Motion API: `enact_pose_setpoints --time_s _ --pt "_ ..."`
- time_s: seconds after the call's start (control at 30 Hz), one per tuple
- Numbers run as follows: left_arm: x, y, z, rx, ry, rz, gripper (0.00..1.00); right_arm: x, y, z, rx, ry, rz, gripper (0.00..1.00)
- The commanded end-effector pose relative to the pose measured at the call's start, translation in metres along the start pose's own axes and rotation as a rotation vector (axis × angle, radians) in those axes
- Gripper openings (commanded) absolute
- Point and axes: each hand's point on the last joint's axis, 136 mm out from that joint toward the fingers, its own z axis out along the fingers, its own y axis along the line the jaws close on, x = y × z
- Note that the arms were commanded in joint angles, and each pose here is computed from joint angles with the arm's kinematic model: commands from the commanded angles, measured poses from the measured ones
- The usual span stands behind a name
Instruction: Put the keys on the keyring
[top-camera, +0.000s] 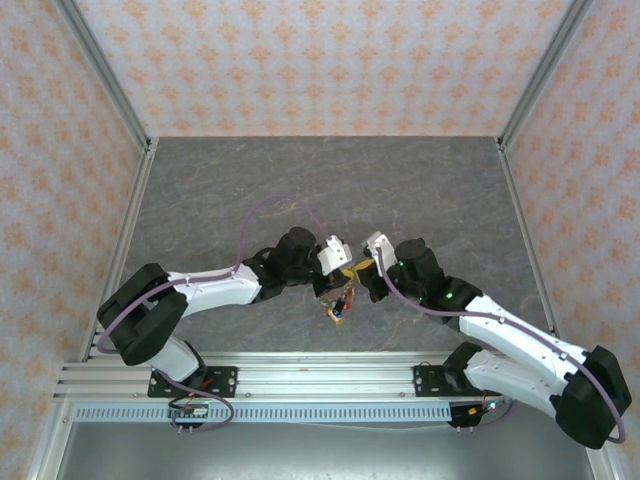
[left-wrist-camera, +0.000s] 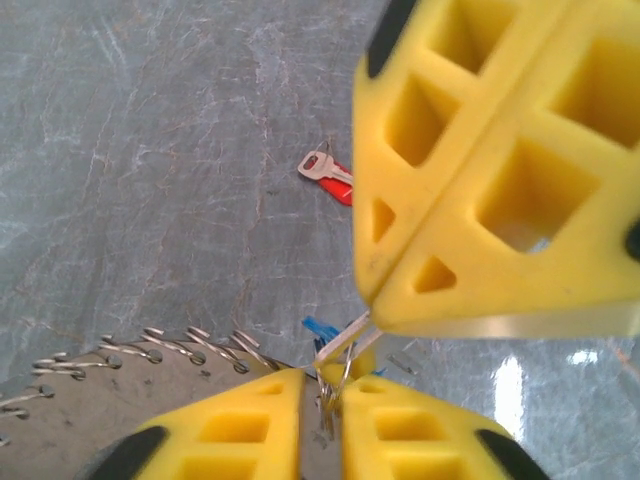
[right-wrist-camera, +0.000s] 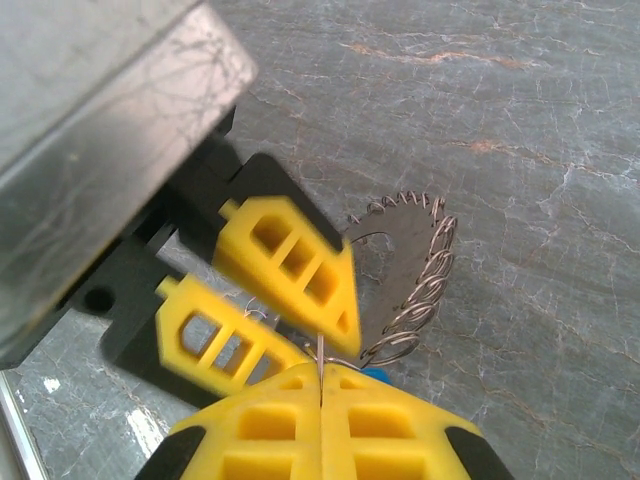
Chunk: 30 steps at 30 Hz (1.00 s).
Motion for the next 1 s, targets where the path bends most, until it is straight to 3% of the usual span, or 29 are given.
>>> enact_pose_setpoints --time_s 0.0,0.33,0.63,0.97 --pt "-0.001 -0.001 0.002 -0.003 0.009 0.018 0.27 -0.013 0.0 -0.005 0.005 -0.058 -0.003 0.0" --pt "-0.002 0.001 0.008 0.003 0.024 0.024 0.22 -0.014 0.0 -0.004 0.004 -0.068 0.005 0.0" --pt "-0.001 0.002 0.007 -0.002 0.025 0.025 0.0 -0.013 0.0 -0.005 0.006 -0.065 0.006 0.0" --pt "-0.005 -0.001 -0.003 -0.007 0.009 0.048 0.0 -0.006 -0.021 -0.009 0.127 -0.046 0.02 0.0"
